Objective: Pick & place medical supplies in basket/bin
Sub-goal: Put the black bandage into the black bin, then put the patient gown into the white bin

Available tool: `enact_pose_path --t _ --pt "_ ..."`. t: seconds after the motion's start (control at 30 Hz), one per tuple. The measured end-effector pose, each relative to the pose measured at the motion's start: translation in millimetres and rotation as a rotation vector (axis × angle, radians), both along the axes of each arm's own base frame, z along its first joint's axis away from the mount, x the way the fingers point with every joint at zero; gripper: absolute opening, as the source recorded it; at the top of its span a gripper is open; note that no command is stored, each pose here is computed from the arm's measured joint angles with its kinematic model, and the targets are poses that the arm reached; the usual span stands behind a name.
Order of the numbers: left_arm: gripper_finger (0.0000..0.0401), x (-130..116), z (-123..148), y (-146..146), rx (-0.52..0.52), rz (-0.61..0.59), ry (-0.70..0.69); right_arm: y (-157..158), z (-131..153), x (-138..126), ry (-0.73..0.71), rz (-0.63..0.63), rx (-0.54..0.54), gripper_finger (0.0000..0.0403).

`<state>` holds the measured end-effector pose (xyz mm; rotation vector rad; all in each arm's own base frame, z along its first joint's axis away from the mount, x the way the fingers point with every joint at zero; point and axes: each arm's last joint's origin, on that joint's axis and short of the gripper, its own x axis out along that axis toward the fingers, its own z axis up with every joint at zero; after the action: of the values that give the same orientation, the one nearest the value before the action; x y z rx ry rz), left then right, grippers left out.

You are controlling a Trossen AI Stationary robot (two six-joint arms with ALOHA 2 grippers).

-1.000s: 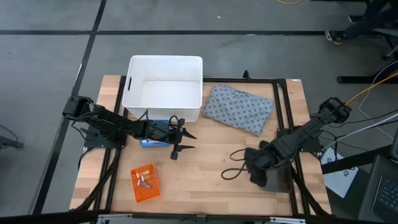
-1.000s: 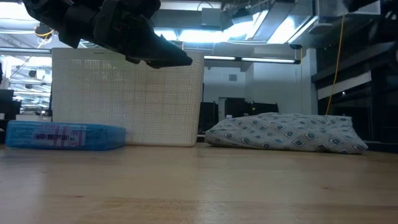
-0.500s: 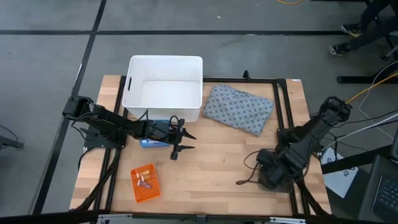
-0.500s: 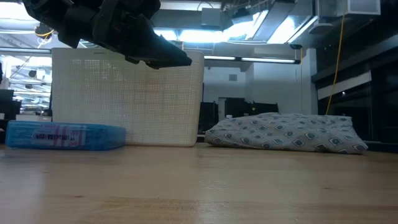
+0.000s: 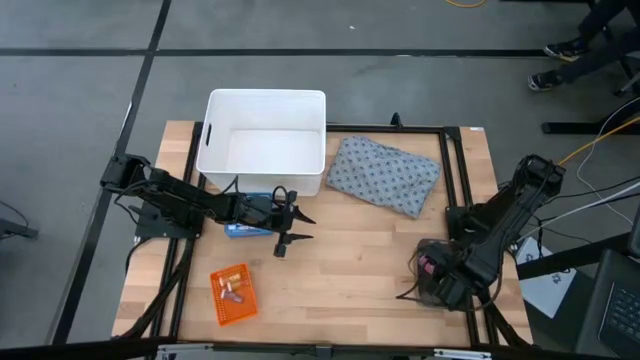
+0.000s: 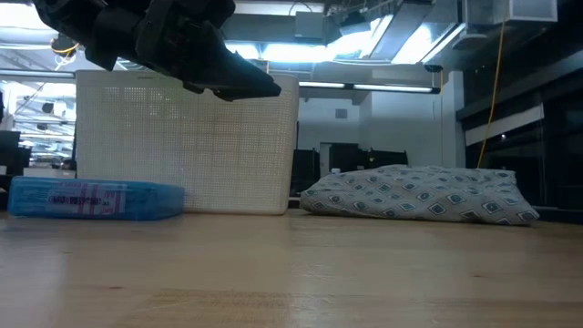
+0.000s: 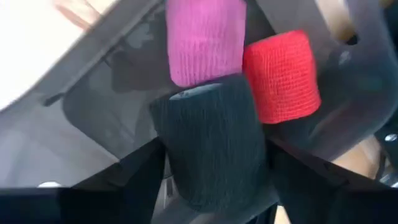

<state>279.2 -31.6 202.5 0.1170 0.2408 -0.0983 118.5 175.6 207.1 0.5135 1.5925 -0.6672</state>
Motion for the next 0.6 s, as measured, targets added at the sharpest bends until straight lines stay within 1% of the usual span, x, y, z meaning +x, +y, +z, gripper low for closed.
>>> enact_pose_path --t 0.1,0.23,0.4,0.5,0.6 --pt "0.0182 0.0 0.0 0.0 0.000 0.000 0.000 -1.5 -4.9 -1.5 0.012 -0.010 -0.003 0.0305" --pt "0.0182 0.0 0.0 0.1 0.000 0.002 0.000 -1.9 -5.1 -0.8 -0.010 -0.005 -0.017 0.0343" --pt "0.0182 0.0 0.1 0.1 -0.006 0.005 -0.001 -1.4 -3.5 0.7 -0.041 0.013 -0.027 0.0372" --pt "0.0182 0.6 3.1 -1.5 -0.015 -0.006 -0.032 2.6 4.3 6.1 -0.128 0.020 -0.032 0.0376" --pt "0.0182 3.7 12.2 -8.5 -0.026 -0.045 -0.074 9.9 16.4 12.2 -0.275 0.038 -0.046 0.0377"
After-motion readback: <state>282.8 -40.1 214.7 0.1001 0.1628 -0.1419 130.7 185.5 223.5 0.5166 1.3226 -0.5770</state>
